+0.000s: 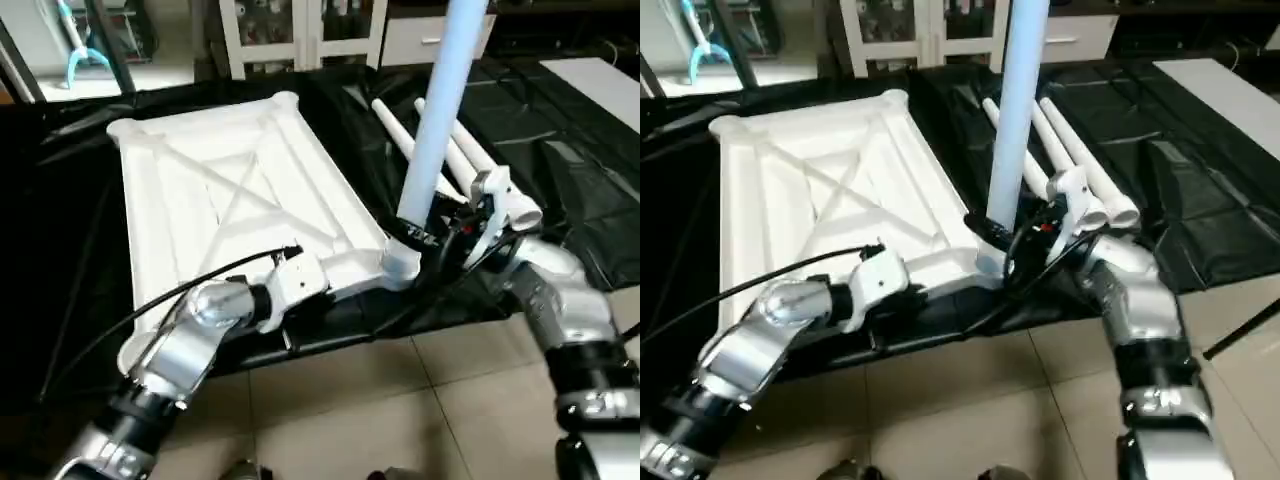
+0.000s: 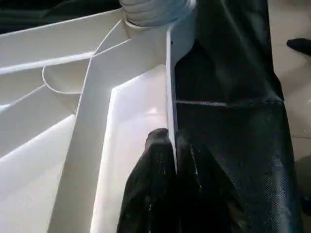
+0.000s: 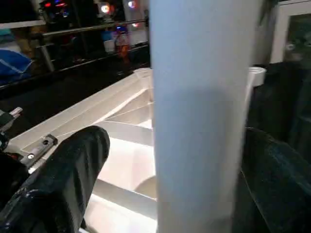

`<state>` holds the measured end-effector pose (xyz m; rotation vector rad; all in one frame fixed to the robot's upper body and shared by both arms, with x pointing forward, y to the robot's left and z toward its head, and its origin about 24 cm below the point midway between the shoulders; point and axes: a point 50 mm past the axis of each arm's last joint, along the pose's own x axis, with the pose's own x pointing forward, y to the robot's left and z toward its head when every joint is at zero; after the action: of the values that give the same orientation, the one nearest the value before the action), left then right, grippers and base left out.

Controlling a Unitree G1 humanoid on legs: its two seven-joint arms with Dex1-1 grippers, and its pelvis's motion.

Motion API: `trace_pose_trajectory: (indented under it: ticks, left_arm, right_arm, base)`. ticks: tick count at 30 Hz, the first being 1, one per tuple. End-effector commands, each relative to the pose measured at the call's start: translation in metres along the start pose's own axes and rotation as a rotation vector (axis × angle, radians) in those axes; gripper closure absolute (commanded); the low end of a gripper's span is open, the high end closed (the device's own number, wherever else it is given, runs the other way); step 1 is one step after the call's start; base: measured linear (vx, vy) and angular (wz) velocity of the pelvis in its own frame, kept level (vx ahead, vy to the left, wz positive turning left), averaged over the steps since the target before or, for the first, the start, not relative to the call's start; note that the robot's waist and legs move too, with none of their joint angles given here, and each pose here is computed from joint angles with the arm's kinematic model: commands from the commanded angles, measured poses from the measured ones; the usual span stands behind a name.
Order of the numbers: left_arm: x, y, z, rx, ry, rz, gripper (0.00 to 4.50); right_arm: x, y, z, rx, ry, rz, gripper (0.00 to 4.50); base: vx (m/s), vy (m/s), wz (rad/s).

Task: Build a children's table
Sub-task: Insert table leg to table base

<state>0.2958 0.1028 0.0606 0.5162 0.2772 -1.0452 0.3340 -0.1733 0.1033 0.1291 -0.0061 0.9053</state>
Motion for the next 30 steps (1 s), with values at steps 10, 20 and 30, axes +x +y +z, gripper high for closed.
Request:
trace_pose_trajectory:
  ticks: [10, 20, 30]
  left_arm:
    - [-0.029, 0.053, -0.026, 0.188, 0.178, 0.078, 4.5]
    - [-0.061, 0.084, -0.039, 0.199, 0.227, 0.071, 4.5]
    - [-0.07, 0.1, -0.019, 0.133, 0.041, 0.086, 3.44]
  right_arm:
    - [-0.009, 0.008, -0.006, -0.004, -0.009, -0.035, 0.06]
    - [-0.014, 0.016, -0.01, 0.005, -0.013, -0.031, 0.06]
    - [-0.018, 0.014, -0.006, 0.02, -0.05, -0.089, 0.0]
  base:
    - [0.0, 0.0, 0.0]
    - [0.0, 0.0, 0.0]
    - [0.0, 0.0, 0.0]
